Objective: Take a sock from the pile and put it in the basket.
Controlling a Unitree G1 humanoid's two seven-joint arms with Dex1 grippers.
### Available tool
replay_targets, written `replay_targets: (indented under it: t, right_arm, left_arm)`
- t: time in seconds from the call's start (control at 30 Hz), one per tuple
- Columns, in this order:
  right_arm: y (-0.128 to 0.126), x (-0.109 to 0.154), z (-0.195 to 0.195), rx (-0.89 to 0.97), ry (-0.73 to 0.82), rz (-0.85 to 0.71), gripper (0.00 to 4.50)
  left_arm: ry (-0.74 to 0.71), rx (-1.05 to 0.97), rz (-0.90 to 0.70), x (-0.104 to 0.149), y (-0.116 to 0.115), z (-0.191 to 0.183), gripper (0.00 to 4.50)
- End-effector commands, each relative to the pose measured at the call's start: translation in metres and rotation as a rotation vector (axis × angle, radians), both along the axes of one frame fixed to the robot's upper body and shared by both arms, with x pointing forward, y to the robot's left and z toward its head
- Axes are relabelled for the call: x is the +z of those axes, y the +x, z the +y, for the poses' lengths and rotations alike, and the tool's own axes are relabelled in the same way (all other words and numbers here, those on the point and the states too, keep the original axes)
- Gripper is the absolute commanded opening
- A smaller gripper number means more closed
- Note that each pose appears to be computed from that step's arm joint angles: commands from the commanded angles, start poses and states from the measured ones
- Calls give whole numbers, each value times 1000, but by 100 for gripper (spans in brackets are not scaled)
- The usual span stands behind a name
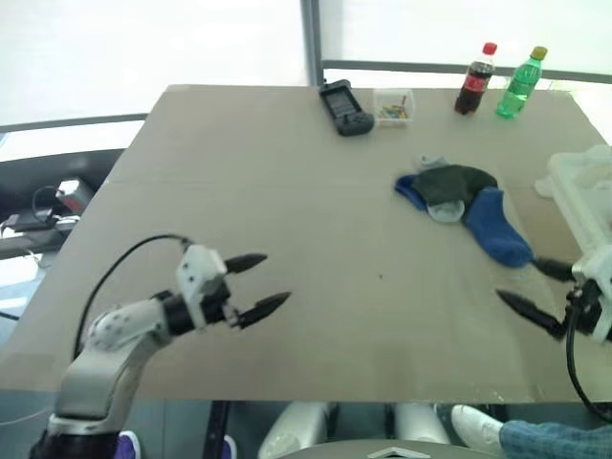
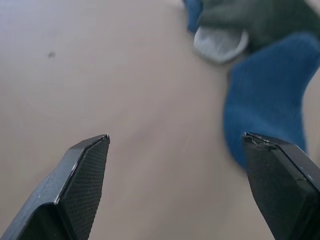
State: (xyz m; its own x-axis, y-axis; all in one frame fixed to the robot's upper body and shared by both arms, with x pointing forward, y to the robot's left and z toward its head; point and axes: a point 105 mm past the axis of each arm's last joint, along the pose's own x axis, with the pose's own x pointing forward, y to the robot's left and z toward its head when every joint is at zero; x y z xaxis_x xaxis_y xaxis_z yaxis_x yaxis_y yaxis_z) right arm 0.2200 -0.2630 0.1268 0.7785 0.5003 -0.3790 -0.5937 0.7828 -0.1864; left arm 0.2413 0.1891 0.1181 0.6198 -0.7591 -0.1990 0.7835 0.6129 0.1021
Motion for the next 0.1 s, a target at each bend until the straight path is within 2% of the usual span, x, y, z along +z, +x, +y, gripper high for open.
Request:
replay_targets:
  t: [0.03, 0.1]
  right_arm:
    - [-5, 11, -6, 23, -40, -52, 432]
    - [-6, 9, -8, 18, -39, -52, 432]
  left_arm:
    - [14, 13, -59, 18, -6, 1, 450]
    - [14, 25, -48, 16, -9, 3, 450]
